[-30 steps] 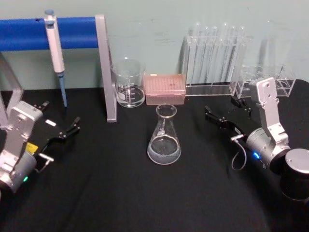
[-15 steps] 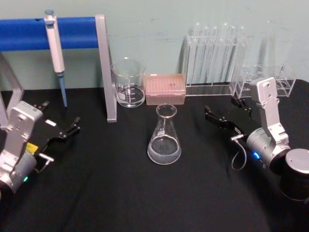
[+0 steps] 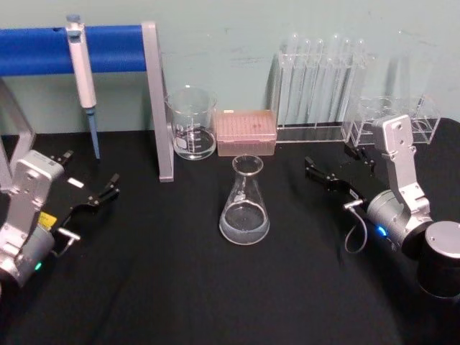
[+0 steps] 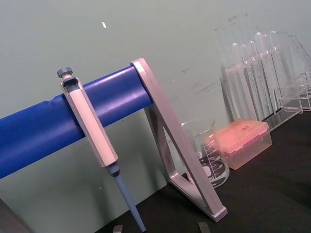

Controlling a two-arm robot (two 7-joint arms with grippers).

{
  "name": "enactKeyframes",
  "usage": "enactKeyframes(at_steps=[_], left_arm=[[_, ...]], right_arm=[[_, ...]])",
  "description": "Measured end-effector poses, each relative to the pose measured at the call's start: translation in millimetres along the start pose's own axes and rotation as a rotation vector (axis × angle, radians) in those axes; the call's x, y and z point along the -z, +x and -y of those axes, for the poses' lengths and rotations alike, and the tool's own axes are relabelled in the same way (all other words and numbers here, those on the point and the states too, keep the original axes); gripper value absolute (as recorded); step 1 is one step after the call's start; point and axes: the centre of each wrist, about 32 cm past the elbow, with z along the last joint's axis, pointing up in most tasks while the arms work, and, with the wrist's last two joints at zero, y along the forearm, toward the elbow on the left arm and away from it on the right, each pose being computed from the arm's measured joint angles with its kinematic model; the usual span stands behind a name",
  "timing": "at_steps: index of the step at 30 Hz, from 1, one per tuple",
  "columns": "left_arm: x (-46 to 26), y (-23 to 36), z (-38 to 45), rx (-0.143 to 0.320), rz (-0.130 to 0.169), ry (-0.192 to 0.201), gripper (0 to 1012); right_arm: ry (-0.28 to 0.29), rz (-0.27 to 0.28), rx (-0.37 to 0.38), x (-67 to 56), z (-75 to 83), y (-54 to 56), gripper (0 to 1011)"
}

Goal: Grasp the erlenmeyer flask with one hand, shake it three times, then place it back.

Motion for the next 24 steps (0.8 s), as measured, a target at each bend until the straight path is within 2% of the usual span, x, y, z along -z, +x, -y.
enactKeyframes(at_steps=[24], left_arm=[[0.0,0.0,0.0,0.000,0.000,0.000,1001]], right_arm=[[0.000,0.000,0.000,0.0,0.0,0.0,1003]])
